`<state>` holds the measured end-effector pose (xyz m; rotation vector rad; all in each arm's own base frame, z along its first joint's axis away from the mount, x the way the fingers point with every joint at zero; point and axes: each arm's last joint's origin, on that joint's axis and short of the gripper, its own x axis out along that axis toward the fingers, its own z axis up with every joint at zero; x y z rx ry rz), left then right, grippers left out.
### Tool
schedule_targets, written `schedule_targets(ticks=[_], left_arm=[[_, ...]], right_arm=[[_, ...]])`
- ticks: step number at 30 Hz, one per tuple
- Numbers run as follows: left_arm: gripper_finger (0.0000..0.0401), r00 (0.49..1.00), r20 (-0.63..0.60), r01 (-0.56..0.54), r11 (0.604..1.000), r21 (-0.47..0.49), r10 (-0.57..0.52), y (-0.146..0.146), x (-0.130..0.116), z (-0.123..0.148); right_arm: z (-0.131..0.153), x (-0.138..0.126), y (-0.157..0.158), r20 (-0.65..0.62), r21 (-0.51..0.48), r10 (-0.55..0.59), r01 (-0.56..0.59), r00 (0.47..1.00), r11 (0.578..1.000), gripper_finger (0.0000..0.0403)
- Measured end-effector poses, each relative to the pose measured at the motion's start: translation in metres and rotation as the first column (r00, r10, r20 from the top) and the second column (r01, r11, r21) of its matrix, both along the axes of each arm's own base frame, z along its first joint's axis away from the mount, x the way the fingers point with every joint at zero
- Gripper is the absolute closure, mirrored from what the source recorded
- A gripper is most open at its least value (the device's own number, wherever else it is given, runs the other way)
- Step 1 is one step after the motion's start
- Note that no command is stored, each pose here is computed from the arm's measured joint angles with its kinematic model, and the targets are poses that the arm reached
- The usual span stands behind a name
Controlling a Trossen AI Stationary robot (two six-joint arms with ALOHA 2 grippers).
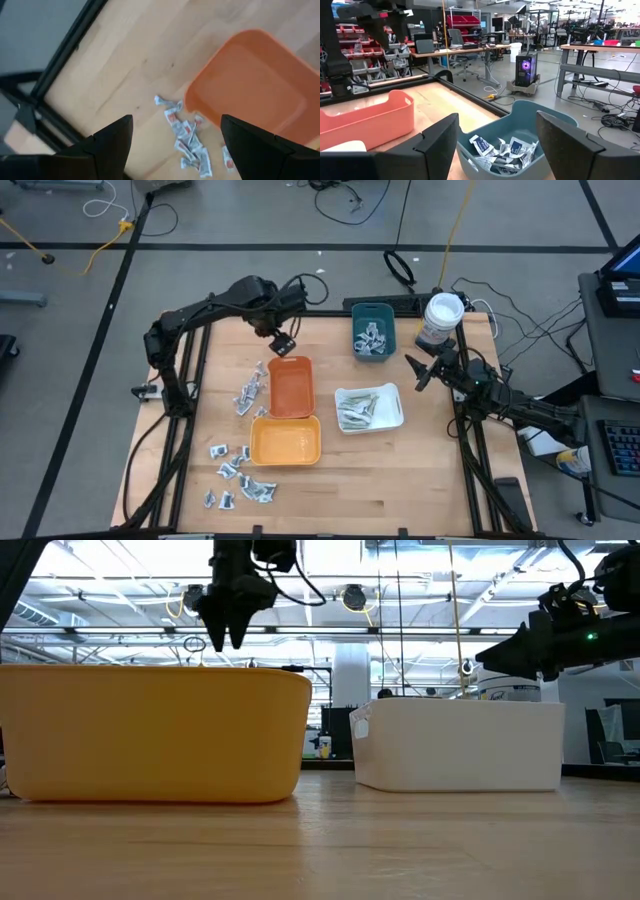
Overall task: Pick & Place First Aid Supplies
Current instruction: Put the orange sachet into the orange bin
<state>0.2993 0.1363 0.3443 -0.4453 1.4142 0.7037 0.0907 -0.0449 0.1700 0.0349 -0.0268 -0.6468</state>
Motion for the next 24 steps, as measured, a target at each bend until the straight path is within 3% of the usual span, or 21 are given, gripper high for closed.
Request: schedule_targets(ticks=[6, 12, 18, 24], left_arm=[[0.0093, 0.988, -0.008, -0.152, 0.988, -0.004, 0.152, 0.013, -0.01, -0.007], [0.0093, 0.942, -0.113, -0.321, 0.947, -0.031, 0.316, 0.033, -0.027, -0.037], [0.0093, 0.815, -0.213, -0.555, 0.832, -0.02, 0.539, 0.05, -0.049, -0.08], [0.0093, 0.637, -0.193, -0.763, 0.647, -0.018, 0.746, 0.056, -0.059, -0.121]], right_arm=[[0.0, 0.0, 0.0, 0.001, 0.0, 0.0, 0.0, 1.0, 1.0, 0.0143], [0.0, 0.0, 0.0, 0.001, 0.0, 0.0, 0.0, 1.0, 1.0, 0.0146], [0.0, 0.0, 0.0, 0.001, 0.0, 0.001, -0.001, 1.0, 1.0, 0.0145], [0.0, 0.0, 0.0, 0.001, 0.0, 0.0, 0.0, 1.0, 1.0, 0.0143]])
